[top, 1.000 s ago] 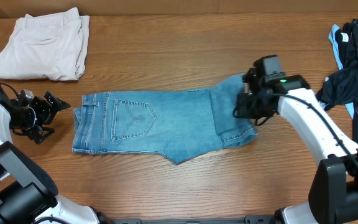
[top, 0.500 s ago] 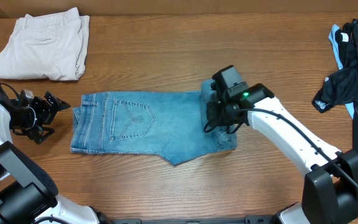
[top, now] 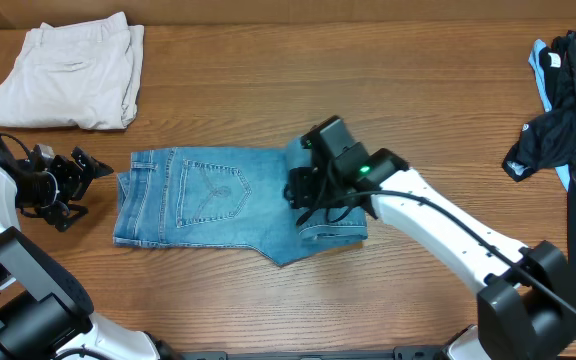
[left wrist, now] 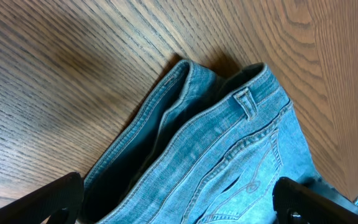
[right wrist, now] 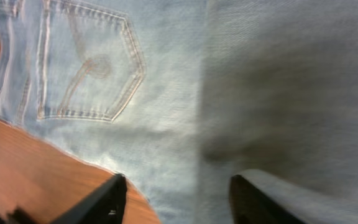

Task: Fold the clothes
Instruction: 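Grasp the right folded edge and fold it leftward with the right gripper, then release the fold and lift the right gripper away, then retract the right gripper to the right side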

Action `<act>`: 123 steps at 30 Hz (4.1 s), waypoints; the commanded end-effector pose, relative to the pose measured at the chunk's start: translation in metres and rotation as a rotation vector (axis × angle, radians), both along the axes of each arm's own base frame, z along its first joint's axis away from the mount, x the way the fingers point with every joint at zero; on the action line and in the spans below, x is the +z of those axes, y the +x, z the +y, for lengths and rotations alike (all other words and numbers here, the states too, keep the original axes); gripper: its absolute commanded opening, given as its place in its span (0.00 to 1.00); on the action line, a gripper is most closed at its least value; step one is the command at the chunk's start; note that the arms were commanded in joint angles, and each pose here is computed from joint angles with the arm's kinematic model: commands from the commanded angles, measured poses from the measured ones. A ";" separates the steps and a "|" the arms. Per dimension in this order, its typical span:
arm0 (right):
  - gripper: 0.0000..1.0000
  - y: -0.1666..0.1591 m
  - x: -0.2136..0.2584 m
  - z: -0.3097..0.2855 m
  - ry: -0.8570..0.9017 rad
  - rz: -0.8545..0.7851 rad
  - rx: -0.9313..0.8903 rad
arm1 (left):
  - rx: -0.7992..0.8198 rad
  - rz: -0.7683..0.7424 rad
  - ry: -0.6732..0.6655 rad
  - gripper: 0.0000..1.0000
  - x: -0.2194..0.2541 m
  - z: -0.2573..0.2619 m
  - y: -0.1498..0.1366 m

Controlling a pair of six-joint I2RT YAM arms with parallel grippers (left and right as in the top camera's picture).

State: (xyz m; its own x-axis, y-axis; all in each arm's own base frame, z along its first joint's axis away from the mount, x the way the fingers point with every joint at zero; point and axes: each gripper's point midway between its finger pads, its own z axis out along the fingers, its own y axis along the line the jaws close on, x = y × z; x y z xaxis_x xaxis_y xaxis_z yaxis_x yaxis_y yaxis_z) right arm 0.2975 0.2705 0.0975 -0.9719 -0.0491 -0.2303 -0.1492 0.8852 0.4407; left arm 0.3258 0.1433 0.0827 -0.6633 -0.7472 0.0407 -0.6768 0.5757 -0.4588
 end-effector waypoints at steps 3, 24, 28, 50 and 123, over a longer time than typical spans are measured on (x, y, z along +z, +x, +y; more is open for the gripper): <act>0.60 -0.001 0.003 0.016 0.036 0.026 -0.003 | 0.009 0.001 0.006 1.00 0.002 0.001 -0.002; 0.04 0.031 0.024 -0.019 0.408 0.141 0.199 | 0.009 0.001 0.005 1.00 0.002 0.001 -0.002; 0.04 0.025 0.010 0.004 0.641 0.223 0.274 | 0.009 0.001 0.005 1.00 0.002 0.001 -0.002; 0.09 0.064 0.032 0.010 0.541 0.076 0.190 | 0.009 -0.001 0.003 1.00 0.002 0.001 -0.001; 0.04 -0.020 0.016 -0.014 0.625 0.257 -0.016 | 0.017 0.001 -0.022 1.00 0.003 -0.003 -0.002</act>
State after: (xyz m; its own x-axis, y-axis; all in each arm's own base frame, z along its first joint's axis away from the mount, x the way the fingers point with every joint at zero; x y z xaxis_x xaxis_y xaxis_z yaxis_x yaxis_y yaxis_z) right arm 0.2492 0.2462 0.0524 -0.9827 0.0231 0.1836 0.1679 0.5291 0.8318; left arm 0.3246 0.1416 0.0829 -0.6610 -0.7487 0.0514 -0.6809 0.5695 -0.4606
